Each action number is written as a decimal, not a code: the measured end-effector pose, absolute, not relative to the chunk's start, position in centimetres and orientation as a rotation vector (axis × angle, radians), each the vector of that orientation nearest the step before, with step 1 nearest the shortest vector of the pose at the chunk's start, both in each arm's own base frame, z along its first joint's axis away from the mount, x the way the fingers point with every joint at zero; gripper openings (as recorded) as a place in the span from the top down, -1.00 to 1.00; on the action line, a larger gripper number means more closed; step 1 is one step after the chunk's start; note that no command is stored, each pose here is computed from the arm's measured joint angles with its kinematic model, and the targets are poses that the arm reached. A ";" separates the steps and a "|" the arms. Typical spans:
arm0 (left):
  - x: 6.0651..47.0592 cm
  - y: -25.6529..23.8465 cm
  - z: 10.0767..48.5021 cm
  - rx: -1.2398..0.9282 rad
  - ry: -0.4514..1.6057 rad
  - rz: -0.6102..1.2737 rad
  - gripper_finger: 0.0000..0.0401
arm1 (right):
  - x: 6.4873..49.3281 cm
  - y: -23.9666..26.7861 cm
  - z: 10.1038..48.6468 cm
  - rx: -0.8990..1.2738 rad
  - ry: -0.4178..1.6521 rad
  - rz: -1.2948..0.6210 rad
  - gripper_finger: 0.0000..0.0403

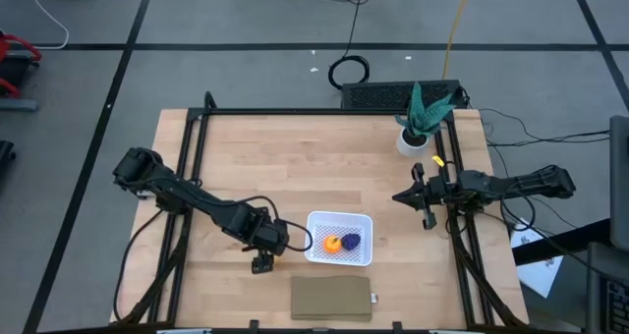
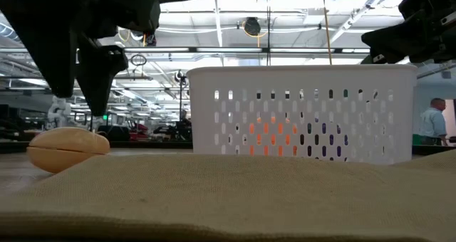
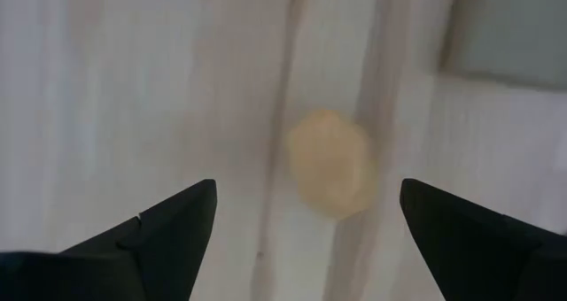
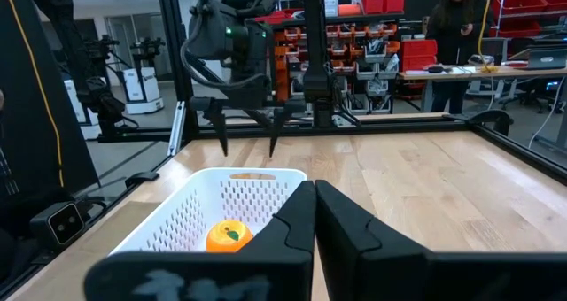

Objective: Pick and placing Produce into tupperware
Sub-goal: Put the yellow potato into the white basket

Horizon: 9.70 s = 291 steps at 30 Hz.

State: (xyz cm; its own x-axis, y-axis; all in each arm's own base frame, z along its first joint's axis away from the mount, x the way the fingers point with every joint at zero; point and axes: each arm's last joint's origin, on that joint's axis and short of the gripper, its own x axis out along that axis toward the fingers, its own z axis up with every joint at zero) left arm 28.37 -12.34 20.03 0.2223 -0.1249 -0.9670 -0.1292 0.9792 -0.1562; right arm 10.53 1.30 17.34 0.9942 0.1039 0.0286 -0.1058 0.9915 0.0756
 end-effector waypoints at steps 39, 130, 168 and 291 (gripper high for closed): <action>28.6 -14.7 15.5 -0.220 1.386 0.061 -0.80 | 10.5 1.3 17.3 0.077 -0.024 0.105 1.00; 28.5 -13.4 37.2 0.127 1.238 0.032 0.16 | 10.5 1.3 17.3 0.072 -0.016 0.105 1.00; 21.5 -6.3 39.4 -0.002 1.111 0.274 0.15 | 10.5 1.3 17.1 0.069 -0.002 0.104 1.00; 42.6 -11.0 19.2 0.078 1.054 -0.256 0.11 | 10.5 1.3 17.1 0.068 0.004 0.100 1.00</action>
State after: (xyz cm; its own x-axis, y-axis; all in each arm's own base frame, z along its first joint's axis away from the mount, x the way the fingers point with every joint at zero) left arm 42.57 -11.00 19.21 0.4678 -0.1714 -0.8671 0.2463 0.9674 -0.0584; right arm 10.53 1.29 17.06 0.9950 0.0998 -0.0003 -0.0995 0.9927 0.0677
